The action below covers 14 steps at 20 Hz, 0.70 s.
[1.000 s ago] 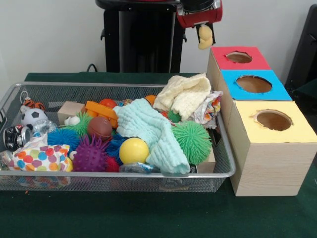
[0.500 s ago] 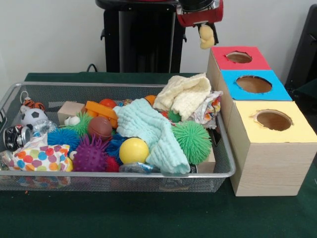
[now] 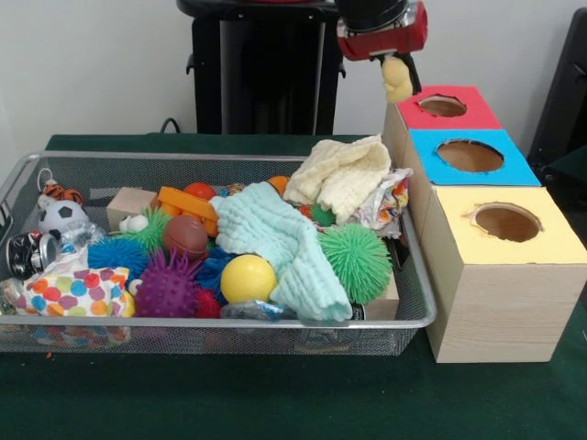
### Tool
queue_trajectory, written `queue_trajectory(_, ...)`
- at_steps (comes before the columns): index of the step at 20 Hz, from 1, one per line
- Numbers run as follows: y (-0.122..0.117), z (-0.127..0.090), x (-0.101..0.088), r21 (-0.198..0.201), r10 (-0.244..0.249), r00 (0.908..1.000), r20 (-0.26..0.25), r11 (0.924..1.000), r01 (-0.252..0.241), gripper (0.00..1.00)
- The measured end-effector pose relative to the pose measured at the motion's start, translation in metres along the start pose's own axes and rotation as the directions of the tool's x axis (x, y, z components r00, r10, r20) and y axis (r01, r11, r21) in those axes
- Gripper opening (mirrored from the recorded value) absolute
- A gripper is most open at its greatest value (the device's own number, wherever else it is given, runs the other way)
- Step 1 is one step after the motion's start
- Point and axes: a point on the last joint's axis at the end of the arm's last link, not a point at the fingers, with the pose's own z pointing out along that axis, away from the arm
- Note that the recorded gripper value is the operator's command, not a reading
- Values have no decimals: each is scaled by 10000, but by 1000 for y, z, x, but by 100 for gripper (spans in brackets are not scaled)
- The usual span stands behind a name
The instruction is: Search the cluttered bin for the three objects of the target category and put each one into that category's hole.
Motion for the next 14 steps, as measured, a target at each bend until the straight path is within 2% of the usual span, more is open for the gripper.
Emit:
queue_trajectory(4, 6, 10, -13, 33, 21, 9990, 456, 10000, -23, 0)
queue_trajectory(7, 10, 18, -14, 68, -110, 9985, 529, 9999, 106, 0)
queue_trajectory(11, 14, 29, -13, 28, -156, 9989, 432, 9999, 155, 0)
queue_trajectory(14, 16, 40, -9, -107, -140, 9998, 151, 9998, 141, 0)
